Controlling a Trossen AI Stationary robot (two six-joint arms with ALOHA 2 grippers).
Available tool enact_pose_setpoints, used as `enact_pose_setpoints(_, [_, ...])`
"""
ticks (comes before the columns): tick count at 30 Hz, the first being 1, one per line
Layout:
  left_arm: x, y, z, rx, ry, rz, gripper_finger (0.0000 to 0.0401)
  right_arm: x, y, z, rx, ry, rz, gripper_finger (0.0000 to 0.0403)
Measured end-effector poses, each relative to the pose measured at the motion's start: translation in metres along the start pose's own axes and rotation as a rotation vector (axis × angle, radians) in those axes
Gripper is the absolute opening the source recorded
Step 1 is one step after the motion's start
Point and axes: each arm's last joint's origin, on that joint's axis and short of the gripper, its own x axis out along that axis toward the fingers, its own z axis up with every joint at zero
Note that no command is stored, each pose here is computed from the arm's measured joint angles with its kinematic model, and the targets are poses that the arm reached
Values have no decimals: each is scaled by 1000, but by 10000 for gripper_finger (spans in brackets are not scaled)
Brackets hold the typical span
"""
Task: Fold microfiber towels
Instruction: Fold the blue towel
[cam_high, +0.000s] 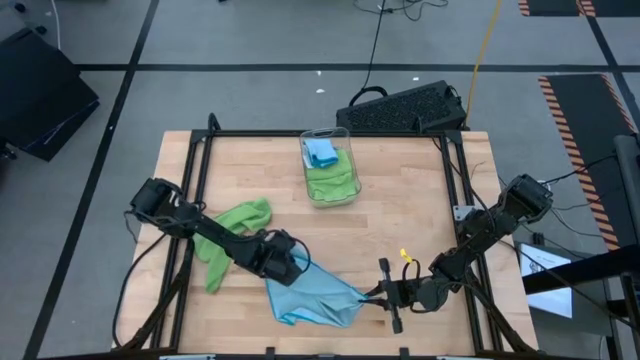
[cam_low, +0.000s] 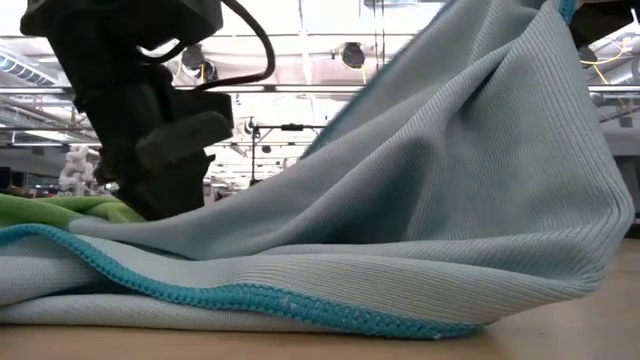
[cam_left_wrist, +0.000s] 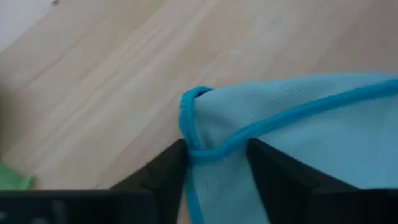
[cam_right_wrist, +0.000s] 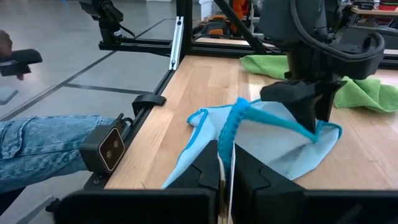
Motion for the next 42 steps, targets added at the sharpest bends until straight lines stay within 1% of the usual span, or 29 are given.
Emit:
enact_pose_setpoints(2, [-3,-2,-1,41,-1,-20,132,0,0,0,0,0,0,6])
enact_pose_setpoints(5, [-7,-3,0,86,9,-35,51,0,0,0,0,0,-1,6])
enact_pose_setpoints(6, [-10,-3,0,96,17,-36,28,0,0,0,0,-1,-4,6])
enact_pose_setpoints(7, [-14,-2,-1,100,19,-39,16,0,0,0,0,-2,-11,6])
enact_pose_setpoints(12, [-32,-2,-4,115,0,-60,22,0,-3,0,7,-11,-93,6])
enact_pose_setpoints(15, [-46,-3,-9,149,-43,-75,14,0,-6,0,18,-25,-176,6])
enact_pose_setpoints(18, [-62,-3,-11,202,-148,-78,8,-1,-9,0,13,-48,-285,6])
enact_pose_setpoints(21, [-76,-5,-16,308,-305,-49,18,-3,-12,4,-17,-74,-393,6])
enact_pose_setpoints(23, [-82,-10,-19,360,-390,-48,29,-7,-14,10,-28,-95,-440,6])
enact_pose_setpoints(25, [-83,-13,-24,428,-427,-33,42,-10,-16,17,-32,-113,-459,6])
enact_pose_setpoints(27, [-82,-16,-27,460,-458,-26,54,-13,-17,22,-36,-123,-459,6])
enact_pose_setpoints(31, [-71,-18,-37,547,-466,1,64,-15,-18,25,-45,-129,-457,6])
enact_pose_setpoints(34, [-61,-20,-42,578,-457,16,53,-15,-18,25,-60,-125,-457,6])
enact_pose_setpoints(39, [-53,-21,-45,652,-444,46,10,-14,-19,26,-67,-123,-463,6])
enact_pose_setpoints(42, [-52,-21,-43,653,-443,50,9,-13,-21,26,-86,-119,-469,6])
